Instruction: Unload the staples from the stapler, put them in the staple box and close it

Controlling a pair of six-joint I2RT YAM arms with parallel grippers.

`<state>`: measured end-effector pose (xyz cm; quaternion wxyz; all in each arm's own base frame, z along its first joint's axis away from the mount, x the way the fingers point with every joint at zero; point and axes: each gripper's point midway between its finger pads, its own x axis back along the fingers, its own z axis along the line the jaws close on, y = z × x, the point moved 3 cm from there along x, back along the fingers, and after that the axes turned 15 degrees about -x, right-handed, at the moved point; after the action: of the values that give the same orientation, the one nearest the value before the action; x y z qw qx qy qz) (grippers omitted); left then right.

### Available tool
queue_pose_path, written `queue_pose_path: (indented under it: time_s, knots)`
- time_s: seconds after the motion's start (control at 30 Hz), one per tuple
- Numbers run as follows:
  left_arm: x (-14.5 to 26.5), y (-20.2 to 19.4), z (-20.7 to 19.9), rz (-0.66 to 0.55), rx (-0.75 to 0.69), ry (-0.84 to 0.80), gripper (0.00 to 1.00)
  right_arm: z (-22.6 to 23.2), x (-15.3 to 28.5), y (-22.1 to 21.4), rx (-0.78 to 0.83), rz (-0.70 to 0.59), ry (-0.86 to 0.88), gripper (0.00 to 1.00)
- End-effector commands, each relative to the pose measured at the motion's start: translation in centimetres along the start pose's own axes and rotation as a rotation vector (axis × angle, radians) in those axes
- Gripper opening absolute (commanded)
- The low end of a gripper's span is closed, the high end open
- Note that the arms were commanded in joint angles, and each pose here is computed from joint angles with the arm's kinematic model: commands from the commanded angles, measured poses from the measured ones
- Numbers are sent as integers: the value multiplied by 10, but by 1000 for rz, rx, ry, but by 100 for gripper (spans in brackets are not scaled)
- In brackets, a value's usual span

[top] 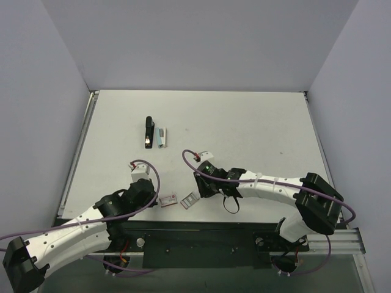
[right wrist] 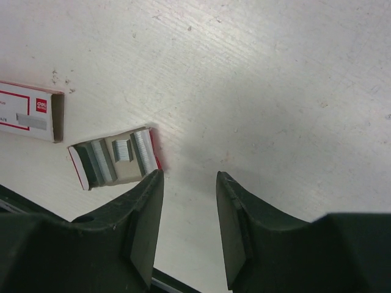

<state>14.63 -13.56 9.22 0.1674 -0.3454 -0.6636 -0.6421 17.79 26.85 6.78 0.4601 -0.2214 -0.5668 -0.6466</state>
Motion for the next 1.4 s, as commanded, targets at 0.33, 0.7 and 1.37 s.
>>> queue_pose_path:
  time_s: [0.33,0.7,1.37]
  knots:
    - [-6,-5,-3,5,28,-6,0,16,-13,-4,-7,78,57,23]
    - [-10,-13,0,33,19,9,0,26,-19,-4,2,103,84,23]
    - [-15,-16,-4,50,4,-1,0,26,-31,-9,5,122,64,19]
